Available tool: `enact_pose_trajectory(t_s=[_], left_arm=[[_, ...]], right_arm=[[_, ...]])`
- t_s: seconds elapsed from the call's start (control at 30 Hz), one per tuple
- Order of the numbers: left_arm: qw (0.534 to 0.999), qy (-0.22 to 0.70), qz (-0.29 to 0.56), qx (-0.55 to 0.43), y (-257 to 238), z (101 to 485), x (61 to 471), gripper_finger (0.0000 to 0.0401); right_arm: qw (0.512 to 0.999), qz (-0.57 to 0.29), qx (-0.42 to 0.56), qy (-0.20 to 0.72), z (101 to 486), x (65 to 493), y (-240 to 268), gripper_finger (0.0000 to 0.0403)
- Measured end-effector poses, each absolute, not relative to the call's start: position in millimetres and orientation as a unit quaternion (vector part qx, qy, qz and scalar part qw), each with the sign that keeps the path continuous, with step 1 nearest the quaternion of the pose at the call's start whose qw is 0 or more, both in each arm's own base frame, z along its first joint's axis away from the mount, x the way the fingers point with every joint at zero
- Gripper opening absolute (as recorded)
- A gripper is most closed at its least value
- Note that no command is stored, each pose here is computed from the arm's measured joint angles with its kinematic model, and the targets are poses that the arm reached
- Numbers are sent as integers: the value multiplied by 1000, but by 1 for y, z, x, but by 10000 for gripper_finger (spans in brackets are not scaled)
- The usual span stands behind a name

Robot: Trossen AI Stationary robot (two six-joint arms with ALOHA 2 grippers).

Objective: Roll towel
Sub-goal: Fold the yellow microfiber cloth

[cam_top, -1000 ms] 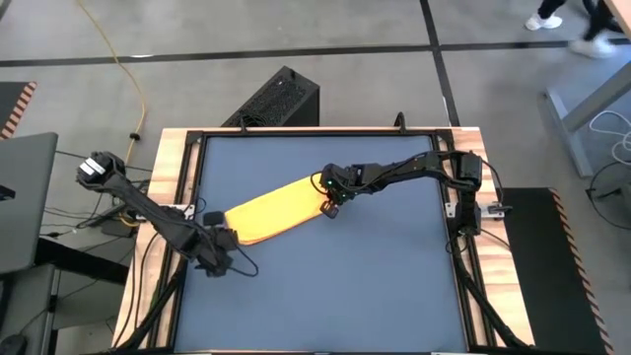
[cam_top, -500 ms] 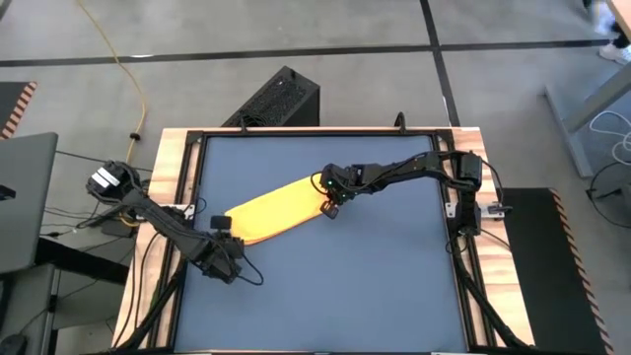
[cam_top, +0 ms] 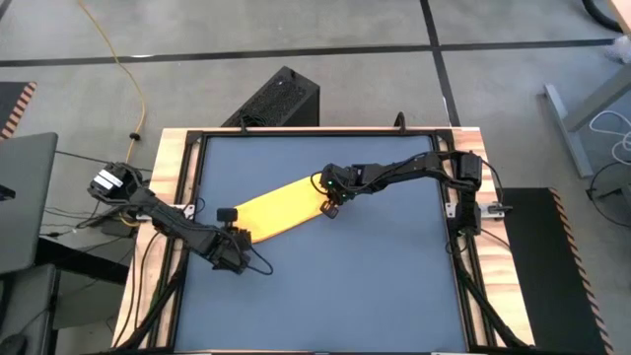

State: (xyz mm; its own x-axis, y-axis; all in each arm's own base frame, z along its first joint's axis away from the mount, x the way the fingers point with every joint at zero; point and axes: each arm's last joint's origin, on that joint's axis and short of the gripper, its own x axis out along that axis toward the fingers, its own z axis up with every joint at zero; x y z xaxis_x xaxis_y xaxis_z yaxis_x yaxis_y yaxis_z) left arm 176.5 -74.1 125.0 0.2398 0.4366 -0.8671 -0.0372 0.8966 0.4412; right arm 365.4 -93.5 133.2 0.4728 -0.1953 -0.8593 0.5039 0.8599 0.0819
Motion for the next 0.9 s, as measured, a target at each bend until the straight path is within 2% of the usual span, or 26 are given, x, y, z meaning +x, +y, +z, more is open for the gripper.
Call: enact_pose_trajectory(t_s=[0.4, 0.9], left_arm=[[810, 541, 179, 137, -63, 158, 175, 0], [866, 480, 142, 11, -54, 200, 148, 0]], right_arm=[[843, -207, 163, 470, 133, 365, -93, 17], [846, -208, 158, 465, 139, 365, -93, 17]])
